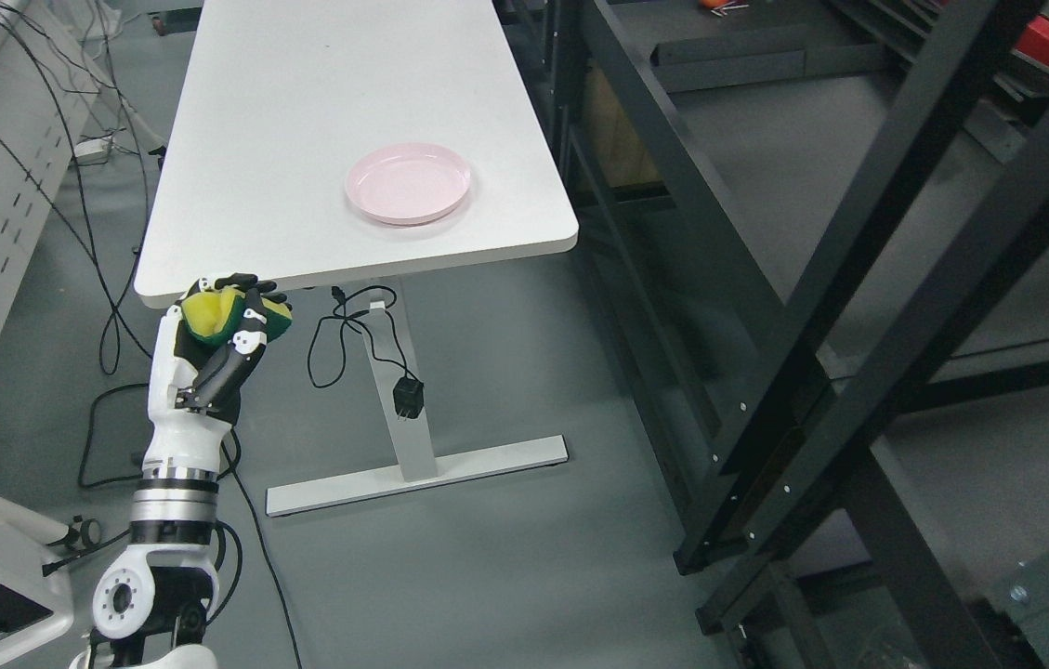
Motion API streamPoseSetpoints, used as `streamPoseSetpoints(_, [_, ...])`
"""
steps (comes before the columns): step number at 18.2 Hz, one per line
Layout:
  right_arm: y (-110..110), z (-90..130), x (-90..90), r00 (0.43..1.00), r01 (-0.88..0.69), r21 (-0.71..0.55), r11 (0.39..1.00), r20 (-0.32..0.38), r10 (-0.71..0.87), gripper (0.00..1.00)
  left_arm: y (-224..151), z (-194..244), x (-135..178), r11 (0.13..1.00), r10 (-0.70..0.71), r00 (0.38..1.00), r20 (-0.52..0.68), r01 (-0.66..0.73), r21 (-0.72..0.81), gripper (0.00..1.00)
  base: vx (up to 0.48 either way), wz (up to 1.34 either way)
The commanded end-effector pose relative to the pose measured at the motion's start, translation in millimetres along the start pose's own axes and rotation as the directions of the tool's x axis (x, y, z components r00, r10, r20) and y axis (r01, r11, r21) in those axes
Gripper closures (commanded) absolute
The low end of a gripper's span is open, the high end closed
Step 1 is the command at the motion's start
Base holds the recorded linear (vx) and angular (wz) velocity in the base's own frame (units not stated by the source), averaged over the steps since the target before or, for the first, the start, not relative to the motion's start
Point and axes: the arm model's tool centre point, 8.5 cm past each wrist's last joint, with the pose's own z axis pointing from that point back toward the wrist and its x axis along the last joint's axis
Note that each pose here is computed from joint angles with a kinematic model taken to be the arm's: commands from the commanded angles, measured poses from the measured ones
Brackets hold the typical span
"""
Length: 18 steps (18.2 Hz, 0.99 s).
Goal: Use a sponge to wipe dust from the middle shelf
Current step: 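Hold the sponge in the left hand while turning toward the shelving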
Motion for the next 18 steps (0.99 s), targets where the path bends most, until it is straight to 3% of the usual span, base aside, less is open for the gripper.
streamPoseSetpoints(1, [-10, 0, 9.5, 1.0, 0.002, -0.015, 1.0, 0.022, -0.002, 0.0, -6, 0, -1, 0.999, -0.01, 1.0, -0.007, 0.01, -0.033, 0.99, -0.121, -0.36])
streamPoseSetpoints(7, [-10, 0, 9.5, 1.0, 0.002, -0.015, 1.0, 0.022, -0.002, 0.0, -25, 0, -8, 0.996, 0.004, 1.0, -0.018, -0.006, -0.088, 0.99, -0.126, -0.42])
streamPoseSetpoints(14, [-10, 0, 9.5, 1.0, 0.002, -0.015, 1.0, 0.022, -0.002, 0.0, -93, 5, -12, 0.956, 0.042, 0.999, 0.002, -0.04, -0.292, 0.99, -0.117, -0.49])
streamPoseSetpoints(18, [-10, 0, 9.5, 1.0, 0.001, -0.015, 1.0, 0.022, 0.0, 0.0, -151, 21, -22, 0.873, 0.021, 0.999, 0.034, -0.002, -0.488, 1.0, -0.077, -0.47])
